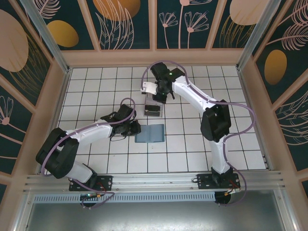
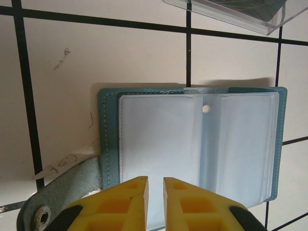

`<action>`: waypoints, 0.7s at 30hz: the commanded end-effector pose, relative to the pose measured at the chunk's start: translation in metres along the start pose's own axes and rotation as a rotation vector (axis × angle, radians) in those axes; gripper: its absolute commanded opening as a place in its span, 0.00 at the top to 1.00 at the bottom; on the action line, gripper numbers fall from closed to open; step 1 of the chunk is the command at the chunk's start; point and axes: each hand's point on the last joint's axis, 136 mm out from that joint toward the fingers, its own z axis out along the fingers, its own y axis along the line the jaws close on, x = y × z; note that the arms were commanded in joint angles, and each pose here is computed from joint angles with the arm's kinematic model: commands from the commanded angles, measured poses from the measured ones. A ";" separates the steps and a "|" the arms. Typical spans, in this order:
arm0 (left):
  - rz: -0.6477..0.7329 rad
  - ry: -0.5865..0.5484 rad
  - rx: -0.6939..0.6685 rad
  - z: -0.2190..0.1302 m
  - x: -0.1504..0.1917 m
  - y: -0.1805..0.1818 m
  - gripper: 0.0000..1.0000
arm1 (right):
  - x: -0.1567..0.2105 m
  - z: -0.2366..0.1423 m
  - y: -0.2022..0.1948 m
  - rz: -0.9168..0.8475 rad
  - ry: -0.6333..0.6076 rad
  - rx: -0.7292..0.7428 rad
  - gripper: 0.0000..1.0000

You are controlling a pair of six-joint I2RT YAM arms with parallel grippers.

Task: Take the credit cards out of the card holder

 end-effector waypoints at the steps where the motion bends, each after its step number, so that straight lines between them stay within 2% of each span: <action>1: -0.006 -0.018 0.002 -0.006 -0.004 -0.001 0.83 | 0.005 0.006 -0.002 -0.012 0.035 -0.031 1.00; 16: -0.014 -0.028 -0.004 -0.010 -0.002 0.002 0.83 | 0.021 0.050 0.001 -0.005 0.091 -0.100 1.00; 17: -0.014 -0.029 -0.004 -0.010 -0.003 0.002 0.83 | 0.021 0.052 0.001 -0.004 0.091 -0.102 0.99; 21: -0.016 -0.033 -0.002 -0.011 -0.003 0.002 0.83 | 0.020 0.054 -0.004 0.002 0.090 -0.083 0.83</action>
